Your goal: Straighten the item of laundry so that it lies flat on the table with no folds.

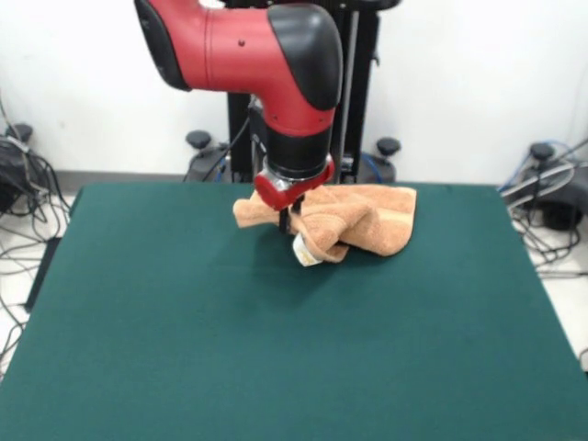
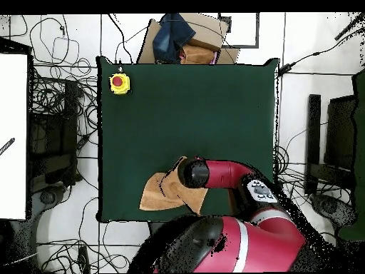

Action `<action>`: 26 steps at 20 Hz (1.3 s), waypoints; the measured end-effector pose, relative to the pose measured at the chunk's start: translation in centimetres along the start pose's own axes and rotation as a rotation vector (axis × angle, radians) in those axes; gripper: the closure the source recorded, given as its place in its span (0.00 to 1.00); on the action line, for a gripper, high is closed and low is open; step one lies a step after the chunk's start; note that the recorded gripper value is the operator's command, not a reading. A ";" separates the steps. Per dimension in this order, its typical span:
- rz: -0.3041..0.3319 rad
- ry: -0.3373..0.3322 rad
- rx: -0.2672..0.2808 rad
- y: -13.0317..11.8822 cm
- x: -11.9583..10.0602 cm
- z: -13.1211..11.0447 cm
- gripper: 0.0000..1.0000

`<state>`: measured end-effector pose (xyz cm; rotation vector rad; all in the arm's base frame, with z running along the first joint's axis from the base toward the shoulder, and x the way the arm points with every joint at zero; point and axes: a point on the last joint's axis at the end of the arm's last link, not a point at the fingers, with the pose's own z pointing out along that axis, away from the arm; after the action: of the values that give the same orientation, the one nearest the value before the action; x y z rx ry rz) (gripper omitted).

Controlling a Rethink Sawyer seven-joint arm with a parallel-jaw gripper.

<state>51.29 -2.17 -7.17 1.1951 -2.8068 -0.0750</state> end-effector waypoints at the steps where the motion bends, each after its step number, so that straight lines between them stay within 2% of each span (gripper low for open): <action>1: 0.002 -0.002 0.000 -0.2 -0.1 0.1 1.00; 26: 0.028 -0.014 -0.026 -4.2 -1.8 1.5 1.00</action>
<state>55.40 -3.70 -9.12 1.1544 -2.8242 -0.1181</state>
